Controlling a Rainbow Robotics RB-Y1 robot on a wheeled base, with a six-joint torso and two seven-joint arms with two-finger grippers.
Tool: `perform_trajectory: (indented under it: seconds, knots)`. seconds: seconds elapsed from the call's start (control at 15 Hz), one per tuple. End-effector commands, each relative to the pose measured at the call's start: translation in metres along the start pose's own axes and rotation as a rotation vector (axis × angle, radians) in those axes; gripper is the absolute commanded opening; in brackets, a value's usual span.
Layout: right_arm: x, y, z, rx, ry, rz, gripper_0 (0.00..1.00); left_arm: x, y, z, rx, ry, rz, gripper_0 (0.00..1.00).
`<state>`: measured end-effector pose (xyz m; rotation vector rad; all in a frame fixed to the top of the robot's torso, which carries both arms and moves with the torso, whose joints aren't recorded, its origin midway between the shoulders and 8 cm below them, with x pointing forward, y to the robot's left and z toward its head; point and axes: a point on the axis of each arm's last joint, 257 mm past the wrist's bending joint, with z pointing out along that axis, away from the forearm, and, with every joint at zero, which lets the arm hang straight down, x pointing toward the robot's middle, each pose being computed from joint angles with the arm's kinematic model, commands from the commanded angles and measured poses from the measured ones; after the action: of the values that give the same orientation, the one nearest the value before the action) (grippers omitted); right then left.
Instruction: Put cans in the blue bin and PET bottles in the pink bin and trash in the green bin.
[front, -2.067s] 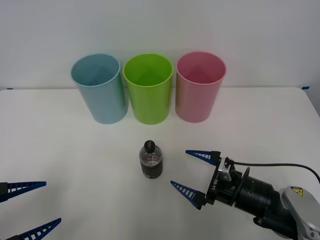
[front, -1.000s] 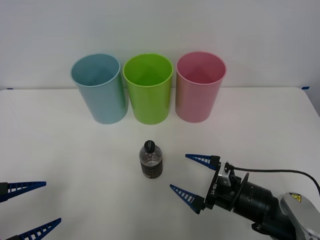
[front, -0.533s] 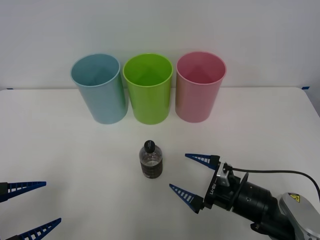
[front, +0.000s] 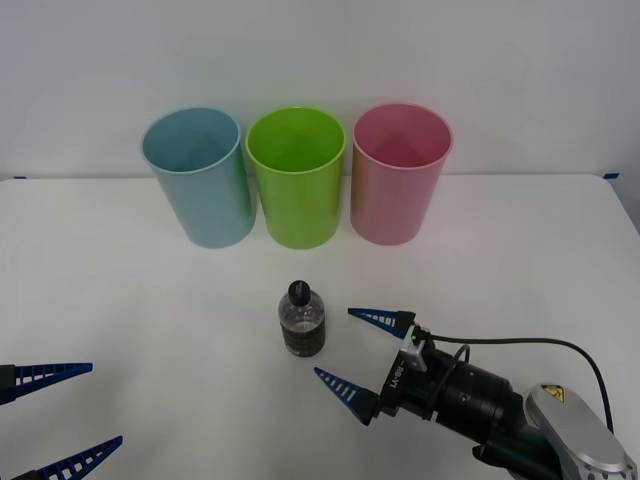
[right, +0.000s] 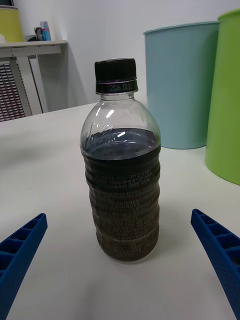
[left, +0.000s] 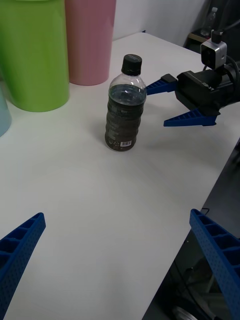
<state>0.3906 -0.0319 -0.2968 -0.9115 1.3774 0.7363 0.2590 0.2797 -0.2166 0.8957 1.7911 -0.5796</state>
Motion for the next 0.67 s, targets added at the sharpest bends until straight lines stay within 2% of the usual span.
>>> perform_trajectory:
  seconds: [0.07, 0.67]
  knots:
    - [0.001, 0.0, 0.009, 0.005, 0.01, -0.009, 1.0, 0.0, 0.0, 0.0, 0.0, 0.0, 0.0, 1.0]
    - [0.003, -0.001, 0.034, 0.039, 0.038, -0.024, 1.0, 0.0, 0.0, 0.0, 0.0, 0.0, 0.0, 1.0]
